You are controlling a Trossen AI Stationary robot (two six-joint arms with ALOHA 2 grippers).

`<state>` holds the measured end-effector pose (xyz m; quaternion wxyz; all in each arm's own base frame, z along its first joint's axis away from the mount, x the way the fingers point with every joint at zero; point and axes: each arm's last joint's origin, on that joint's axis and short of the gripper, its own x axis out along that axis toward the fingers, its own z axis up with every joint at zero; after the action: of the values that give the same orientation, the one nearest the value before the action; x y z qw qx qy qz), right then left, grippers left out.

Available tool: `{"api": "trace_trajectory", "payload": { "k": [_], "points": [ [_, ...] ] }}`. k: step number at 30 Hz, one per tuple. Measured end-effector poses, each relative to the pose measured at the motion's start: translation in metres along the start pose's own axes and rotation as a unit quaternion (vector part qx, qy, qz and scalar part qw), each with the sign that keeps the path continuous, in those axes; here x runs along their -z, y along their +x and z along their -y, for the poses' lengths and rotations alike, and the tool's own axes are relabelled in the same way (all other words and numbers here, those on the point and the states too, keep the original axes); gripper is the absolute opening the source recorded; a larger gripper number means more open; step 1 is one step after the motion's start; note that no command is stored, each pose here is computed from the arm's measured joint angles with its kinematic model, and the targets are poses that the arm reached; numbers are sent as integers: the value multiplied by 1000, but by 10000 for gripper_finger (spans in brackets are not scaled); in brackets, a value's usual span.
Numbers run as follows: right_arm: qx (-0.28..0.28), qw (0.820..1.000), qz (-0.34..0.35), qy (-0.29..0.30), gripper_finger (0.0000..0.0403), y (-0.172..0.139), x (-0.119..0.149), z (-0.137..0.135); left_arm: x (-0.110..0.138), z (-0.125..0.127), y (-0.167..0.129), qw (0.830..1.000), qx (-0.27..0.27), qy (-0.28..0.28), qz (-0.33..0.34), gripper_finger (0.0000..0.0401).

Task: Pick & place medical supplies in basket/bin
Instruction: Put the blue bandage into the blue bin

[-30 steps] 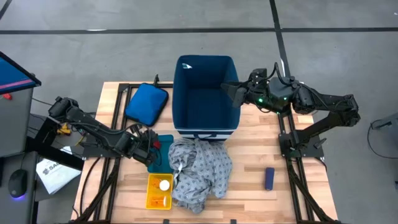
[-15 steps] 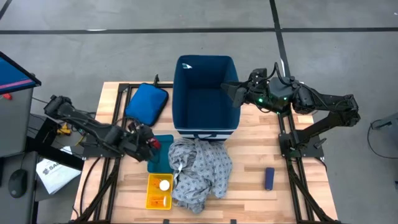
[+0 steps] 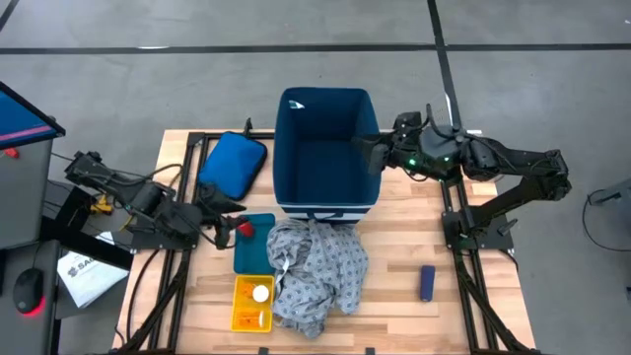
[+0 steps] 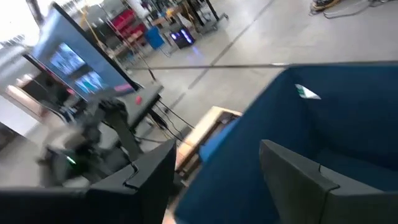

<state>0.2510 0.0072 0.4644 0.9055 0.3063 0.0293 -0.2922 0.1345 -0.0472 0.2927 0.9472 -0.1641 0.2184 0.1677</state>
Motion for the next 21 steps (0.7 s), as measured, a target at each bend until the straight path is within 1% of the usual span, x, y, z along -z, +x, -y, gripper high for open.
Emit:
{"api": "trace_trajectory", "payload": {
  "k": [3,7,10,12,14,17,21],
  "points": [
    [12,1000,-19,-18,228,-2,5,2,-8,1,-3,998,-1,-31,48,155],
    [20,999,-30,-12,228,-3,8,4,-14,3,-5,995,3,-58,83,152],
    [24,999,-30,-9,228,-2,9,4,-21,7,-6,990,24,-85,108,155],
    [27,999,-31,-10,228,4,12,2,-28,12,-7,984,45,-110,135,156],
    [28,999,-36,-13,228,13,18,-2,-35,19,-6,977,64,-117,167,156],
    [17,999,-32,-3,228,27,26,-10,-47,30,-4,964,94,-129,214,154],
    [-42,997,-46,40,228,53,41,-27,-57,44,2,946,118,-140,267,153]
  ]
}}
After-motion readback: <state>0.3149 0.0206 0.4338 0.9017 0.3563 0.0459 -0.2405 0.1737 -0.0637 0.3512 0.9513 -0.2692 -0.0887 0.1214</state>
